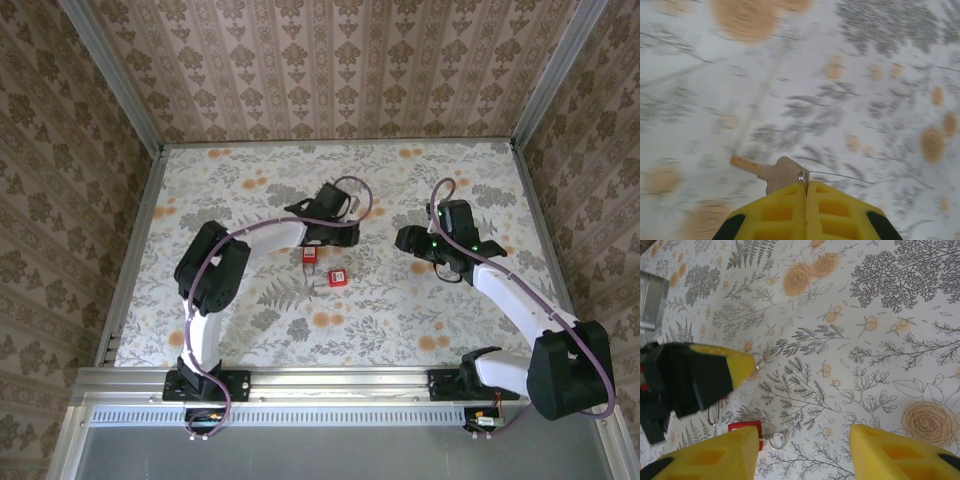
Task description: Unlock with the key
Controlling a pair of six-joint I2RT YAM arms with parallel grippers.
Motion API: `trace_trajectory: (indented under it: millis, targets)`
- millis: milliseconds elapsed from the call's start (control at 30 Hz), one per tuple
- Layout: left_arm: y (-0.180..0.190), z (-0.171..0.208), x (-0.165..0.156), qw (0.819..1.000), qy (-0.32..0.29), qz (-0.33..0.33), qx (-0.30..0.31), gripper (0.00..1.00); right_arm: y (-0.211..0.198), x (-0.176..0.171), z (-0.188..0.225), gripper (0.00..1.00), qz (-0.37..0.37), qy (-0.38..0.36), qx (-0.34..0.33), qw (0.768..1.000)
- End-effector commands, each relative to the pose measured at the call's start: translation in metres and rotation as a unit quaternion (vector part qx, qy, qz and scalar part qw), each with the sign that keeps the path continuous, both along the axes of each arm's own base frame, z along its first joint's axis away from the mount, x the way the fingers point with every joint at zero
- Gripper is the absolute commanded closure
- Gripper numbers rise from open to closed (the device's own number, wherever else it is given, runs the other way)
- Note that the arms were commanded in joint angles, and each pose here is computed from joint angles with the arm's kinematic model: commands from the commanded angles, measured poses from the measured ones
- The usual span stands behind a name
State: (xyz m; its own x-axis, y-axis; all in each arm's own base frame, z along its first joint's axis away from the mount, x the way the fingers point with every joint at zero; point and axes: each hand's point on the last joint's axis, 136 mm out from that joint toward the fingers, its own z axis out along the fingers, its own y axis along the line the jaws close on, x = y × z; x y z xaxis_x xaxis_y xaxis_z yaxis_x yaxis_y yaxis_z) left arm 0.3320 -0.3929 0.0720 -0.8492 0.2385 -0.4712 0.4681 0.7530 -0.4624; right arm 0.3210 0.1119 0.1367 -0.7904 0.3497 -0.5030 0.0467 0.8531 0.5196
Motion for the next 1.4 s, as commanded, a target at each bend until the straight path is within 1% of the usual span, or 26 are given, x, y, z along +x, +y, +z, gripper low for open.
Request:
trace_trajectory:
  millis: [0, 67, 133, 167, 233, 333, 500, 600, 700, 767, 800, 867, 933, 1033, 1200, 1333, 1367]
  targets:
    - [-0.037, 0.011, -0.021, 0.998, 0.016, -0.004, -0.066, 1.0, -0.011, -0.008, -0.002, 0.48, -0.019, 0.002, -0.015, 1.0]
    - [-0.053, 0.002, -0.033, 0.997, 0.026, -0.013, -0.066, 1.0, -0.015, -0.013, -0.005, 0.48, -0.028, 0.007, -0.019, 0.999]
    - [-0.066, -0.005, -0.045, 0.996, 0.038, -0.012, -0.078, 1.0, -0.02, -0.019, -0.007, 0.48, -0.038, 0.009, -0.028, 0.999]
    - [-0.076, -0.005, -0.052, 0.994, 0.043, -0.016, -0.095, 1.0, -0.024, -0.023, -0.009, 0.48, -0.043, 0.01, -0.035, 0.998]
    - [-0.088, -0.004, -0.064, 0.993, 0.052, -0.028, -0.107, 1.0, -0.032, -0.03, -0.01, 0.48, -0.055, 0.012, -0.044, 0.997]
    - [-0.098, -0.004, -0.082, 0.99, 0.063, -0.039, -0.119, 1.0, -0.04, -0.038, -0.013, 0.47, -0.071, 0.013, -0.047, 0.996]
    - [-0.099, -0.021, -0.106, 0.991, 0.078, -0.054, -0.099, 1.0, -0.048, -0.05, -0.022, 0.47, -0.089, 0.023, -0.044, 0.995]
    - [-0.097, -0.027, -0.112, 0.99, 0.085, -0.053, -0.099, 0.94, -0.047, -0.055, -0.029, 0.47, -0.088, 0.031, -0.039, 0.995]
    - [-0.095, -0.033, -0.113, 0.99, 0.09, -0.053, -0.094, 0.91, -0.045, -0.06, -0.037, 0.47, -0.084, 0.043, -0.034, 0.995]
    - [-0.096, -0.032, -0.115, 0.989, 0.092, -0.058, -0.098, 0.86, -0.045, -0.063, -0.041, 0.47, -0.083, 0.049, -0.032, 0.995]
    - [-0.096, -0.03, -0.115, 0.989, 0.092, -0.059, -0.1, 0.82, -0.044, -0.064, -0.042, 0.47, -0.082, 0.051, -0.031, 0.995]
    - [-0.094, -0.025, -0.116, 0.989, 0.089, -0.059, -0.106, 0.74, -0.043, -0.066, -0.044, 0.47, -0.079, 0.056, -0.03, 0.995]
    - [-0.091, -0.015, -0.119, 0.988, 0.086, -0.062, -0.115, 0.65, -0.041, -0.069, -0.046, 0.47, -0.074, 0.061, -0.026, 0.995]
    - [-0.089, 0.008, -0.123, 0.984, 0.078, -0.076, -0.14, 0.51, -0.038, -0.071, -0.051, 0.48, -0.068, 0.072, -0.019, 0.995]
    - [-0.074, 0.056, -0.114, 0.979, 0.043, -0.075, -0.185, 0.46, -0.031, -0.071, -0.062, 0.52, -0.066, 0.091, -0.009, 0.994]
    - [-0.051, 0.072, -0.101, 0.98, 0.026, -0.058, -0.191, 0.46, -0.019, -0.07, -0.07, 0.54, -0.049, 0.102, -0.017, 0.993]
    - [-0.044, 0.074, -0.098, 0.98, 0.022, -0.053, -0.191, 0.46, -0.016, -0.069, -0.071, 0.54, -0.041, 0.104, -0.029, 0.993]
